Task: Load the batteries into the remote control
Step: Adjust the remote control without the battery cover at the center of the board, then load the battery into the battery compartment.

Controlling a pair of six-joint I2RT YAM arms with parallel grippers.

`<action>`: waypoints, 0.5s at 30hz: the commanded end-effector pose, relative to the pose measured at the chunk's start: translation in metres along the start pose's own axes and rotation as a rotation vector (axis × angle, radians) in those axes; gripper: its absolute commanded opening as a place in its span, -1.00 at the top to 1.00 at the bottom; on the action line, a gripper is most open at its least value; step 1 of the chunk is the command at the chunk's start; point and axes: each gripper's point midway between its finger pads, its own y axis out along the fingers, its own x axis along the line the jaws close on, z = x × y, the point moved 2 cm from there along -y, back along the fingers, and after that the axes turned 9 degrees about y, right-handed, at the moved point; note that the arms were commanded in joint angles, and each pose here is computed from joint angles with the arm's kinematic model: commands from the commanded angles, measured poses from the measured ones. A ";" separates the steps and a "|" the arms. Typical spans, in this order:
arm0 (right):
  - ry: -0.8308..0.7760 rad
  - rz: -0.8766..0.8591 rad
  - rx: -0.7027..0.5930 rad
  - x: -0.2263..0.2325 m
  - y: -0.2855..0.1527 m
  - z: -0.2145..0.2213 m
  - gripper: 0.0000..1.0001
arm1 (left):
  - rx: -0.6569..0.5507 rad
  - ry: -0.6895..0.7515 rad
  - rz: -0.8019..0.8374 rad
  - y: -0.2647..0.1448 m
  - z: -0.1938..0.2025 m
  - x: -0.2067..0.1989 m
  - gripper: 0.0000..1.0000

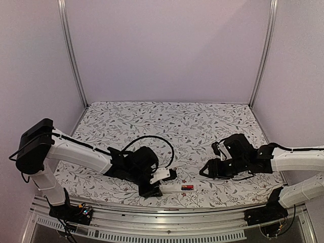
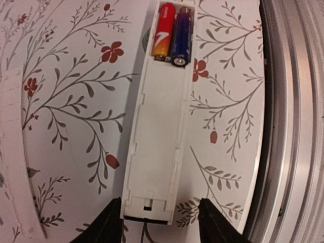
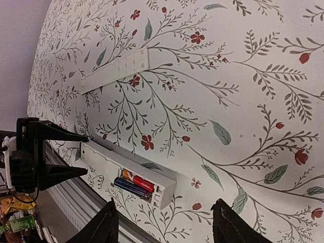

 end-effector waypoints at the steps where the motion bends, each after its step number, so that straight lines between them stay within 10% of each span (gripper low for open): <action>1: 0.000 0.044 0.023 0.007 0.002 0.003 -0.26 | -0.052 0.016 -0.007 -0.005 -0.013 -0.008 -0.04; 15: -0.029 0.131 0.135 0.032 0.044 0.024 -0.54 | -0.170 0.048 -0.047 -0.014 -0.016 -0.009 -0.18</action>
